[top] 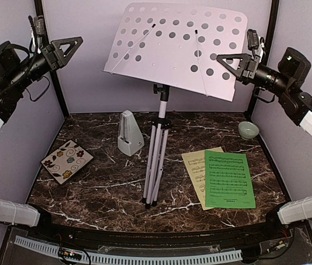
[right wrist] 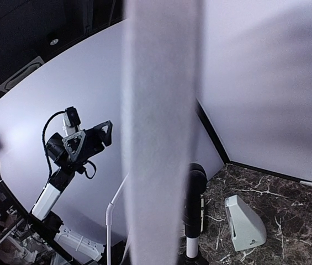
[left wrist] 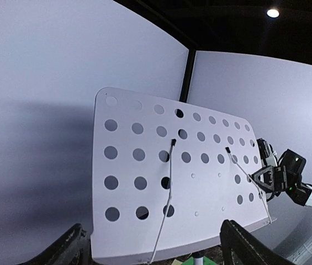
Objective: Set up the instrument practice props
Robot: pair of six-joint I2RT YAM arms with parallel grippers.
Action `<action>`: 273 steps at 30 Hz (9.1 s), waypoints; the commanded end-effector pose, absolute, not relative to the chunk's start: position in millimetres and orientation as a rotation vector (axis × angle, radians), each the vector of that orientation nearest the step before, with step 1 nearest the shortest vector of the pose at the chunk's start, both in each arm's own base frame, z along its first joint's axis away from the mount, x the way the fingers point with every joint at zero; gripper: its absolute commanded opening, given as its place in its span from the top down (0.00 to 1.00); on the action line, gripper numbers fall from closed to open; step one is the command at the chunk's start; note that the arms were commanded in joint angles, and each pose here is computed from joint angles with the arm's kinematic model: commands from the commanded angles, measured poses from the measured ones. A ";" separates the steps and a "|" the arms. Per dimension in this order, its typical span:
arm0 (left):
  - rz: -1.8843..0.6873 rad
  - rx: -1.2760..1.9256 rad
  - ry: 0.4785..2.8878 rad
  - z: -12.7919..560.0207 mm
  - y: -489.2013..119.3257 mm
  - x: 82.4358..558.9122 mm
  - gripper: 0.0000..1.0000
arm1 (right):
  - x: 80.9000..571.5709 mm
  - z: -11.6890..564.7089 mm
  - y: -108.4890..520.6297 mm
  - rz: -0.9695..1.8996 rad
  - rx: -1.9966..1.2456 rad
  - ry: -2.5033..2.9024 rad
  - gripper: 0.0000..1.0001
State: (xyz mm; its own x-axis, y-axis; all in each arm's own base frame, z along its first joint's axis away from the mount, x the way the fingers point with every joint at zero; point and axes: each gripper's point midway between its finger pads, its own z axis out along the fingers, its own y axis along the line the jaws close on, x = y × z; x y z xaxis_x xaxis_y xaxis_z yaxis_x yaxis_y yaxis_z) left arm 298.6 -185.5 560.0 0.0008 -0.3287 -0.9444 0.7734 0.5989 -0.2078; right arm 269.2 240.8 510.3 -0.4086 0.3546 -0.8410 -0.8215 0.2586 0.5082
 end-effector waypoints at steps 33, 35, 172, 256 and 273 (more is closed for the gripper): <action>-0.687 0.659 1.898 219.9 -336.8 264.8 0.49 | 219.0 643.2 236.7 1.320 -0.548 0.963 1.00; -0.685 0.649 1.910 211.8 -338.3 267.1 0.50 | 217.9 643.9 236.8 1.320 -0.551 0.962 1.00; -0.752 0.609 1.549 339.7 -311.8 285.2 0.16 | 186.7 608.0 288.9 1.242 -0.923 0.900 1.00; -0.529 0.613 1.945 218.0 -315.4 345.2 0.19 | 170.8 695.1 248.8 1.198 -0.772 0.543 1.00; -0.528 0.758 1.724 260.8 -297.1 307.8 0.17 | 169.0 681.2 250.8 1.257 -0.780 0.588 1.00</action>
State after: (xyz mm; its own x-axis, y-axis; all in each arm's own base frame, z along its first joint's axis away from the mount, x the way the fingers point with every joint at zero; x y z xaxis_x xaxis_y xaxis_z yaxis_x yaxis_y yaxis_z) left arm 313.4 -322.3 318.0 -0.1204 0.0105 -0.9927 0.7379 0.6699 -0.0824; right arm 245.4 313.9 575.4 -0.1256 0.3167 -0.9402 -0.9860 0.0649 0.1536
